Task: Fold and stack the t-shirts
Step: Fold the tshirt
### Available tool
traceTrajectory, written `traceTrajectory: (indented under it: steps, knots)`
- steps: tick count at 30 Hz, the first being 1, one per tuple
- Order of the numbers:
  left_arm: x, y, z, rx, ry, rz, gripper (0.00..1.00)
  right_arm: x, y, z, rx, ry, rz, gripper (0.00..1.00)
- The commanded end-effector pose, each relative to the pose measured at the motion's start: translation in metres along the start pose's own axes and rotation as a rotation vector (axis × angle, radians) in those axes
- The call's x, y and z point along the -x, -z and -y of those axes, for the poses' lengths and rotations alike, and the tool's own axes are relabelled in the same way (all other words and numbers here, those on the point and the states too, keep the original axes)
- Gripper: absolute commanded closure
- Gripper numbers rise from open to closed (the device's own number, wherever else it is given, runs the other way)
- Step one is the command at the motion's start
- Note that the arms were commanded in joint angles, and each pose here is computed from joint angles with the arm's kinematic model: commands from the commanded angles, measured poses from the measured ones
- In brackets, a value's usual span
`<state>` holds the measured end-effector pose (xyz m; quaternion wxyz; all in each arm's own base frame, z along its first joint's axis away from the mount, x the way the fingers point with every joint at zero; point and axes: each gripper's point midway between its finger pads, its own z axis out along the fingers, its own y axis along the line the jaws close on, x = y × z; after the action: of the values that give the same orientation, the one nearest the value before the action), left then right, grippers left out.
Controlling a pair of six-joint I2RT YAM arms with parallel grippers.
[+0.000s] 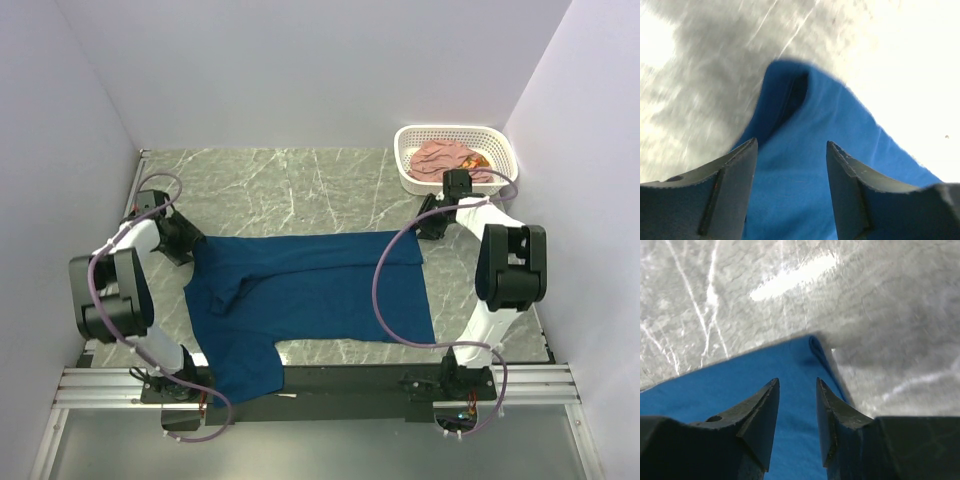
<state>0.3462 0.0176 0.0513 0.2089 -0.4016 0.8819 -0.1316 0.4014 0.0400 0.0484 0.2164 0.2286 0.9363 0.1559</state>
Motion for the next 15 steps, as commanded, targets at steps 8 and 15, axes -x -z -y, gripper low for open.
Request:
traceTrajectory:
  steps: [8, 15]
  knots:
    - [0.034, -0.023, 0.026, -0.071, -0.07, 0.041, 0.48, 0.013, -0.021, -0.011, 0.074, -0.022, -0.006, 0.6]
    - [0.051, -0.035, 0.024, -0.033, -0.104, 0.079, 0.72, 0.007, -0.031, 0.002, 0.049, -0.053, -0.031, 0.61]
